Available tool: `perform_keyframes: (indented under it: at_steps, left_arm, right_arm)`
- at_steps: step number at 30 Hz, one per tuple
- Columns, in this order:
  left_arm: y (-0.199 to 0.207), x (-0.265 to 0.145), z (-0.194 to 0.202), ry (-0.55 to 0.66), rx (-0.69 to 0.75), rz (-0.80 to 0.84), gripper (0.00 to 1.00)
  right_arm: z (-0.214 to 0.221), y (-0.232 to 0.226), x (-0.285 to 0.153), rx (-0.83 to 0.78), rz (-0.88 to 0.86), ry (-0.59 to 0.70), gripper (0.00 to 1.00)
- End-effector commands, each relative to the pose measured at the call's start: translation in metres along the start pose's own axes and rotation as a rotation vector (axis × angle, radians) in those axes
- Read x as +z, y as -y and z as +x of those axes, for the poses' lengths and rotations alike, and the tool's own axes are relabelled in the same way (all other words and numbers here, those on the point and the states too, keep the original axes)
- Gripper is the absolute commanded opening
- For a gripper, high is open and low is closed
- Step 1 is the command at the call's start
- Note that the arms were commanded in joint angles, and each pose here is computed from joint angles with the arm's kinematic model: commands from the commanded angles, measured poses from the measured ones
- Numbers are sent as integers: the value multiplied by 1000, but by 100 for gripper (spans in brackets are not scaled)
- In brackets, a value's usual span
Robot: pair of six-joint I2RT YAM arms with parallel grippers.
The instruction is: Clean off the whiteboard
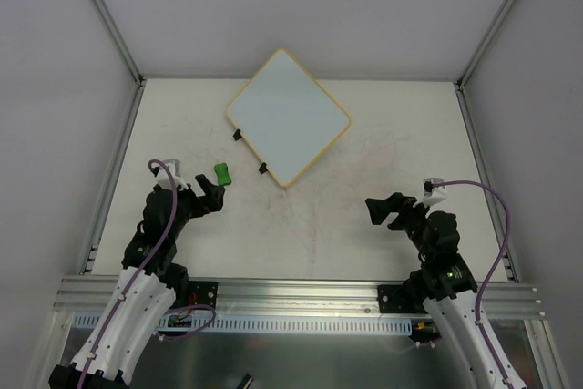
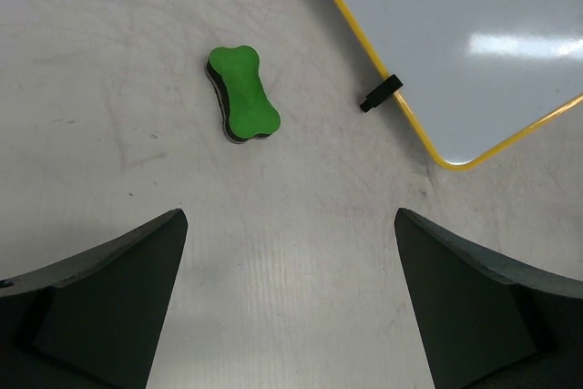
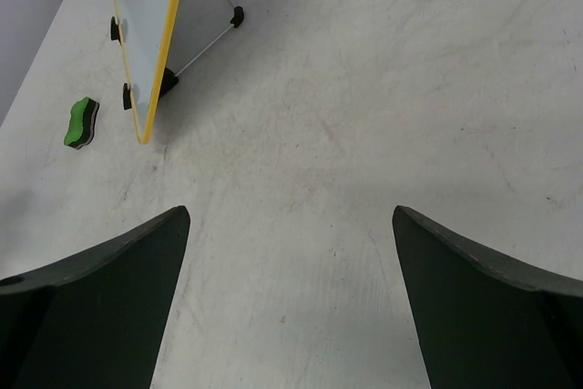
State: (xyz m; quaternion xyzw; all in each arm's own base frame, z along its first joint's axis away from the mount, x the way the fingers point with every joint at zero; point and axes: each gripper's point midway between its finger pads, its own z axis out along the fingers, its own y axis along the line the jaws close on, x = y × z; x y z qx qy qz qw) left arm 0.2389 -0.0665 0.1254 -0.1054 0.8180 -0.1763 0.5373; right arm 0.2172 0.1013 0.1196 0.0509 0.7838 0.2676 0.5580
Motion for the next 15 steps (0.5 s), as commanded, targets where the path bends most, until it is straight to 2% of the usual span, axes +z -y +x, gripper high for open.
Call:
perform_keyframes:
  at_steps: [1,15]
  left_arm:
    - [1,1,0,2,-6,5,99]
    - [1,0,0,5,-6,9,99]
  right_arm:
    - [-6,-5,0,3,-21,25,99]
    - [-6,-7,0,-1,-32,26,99]
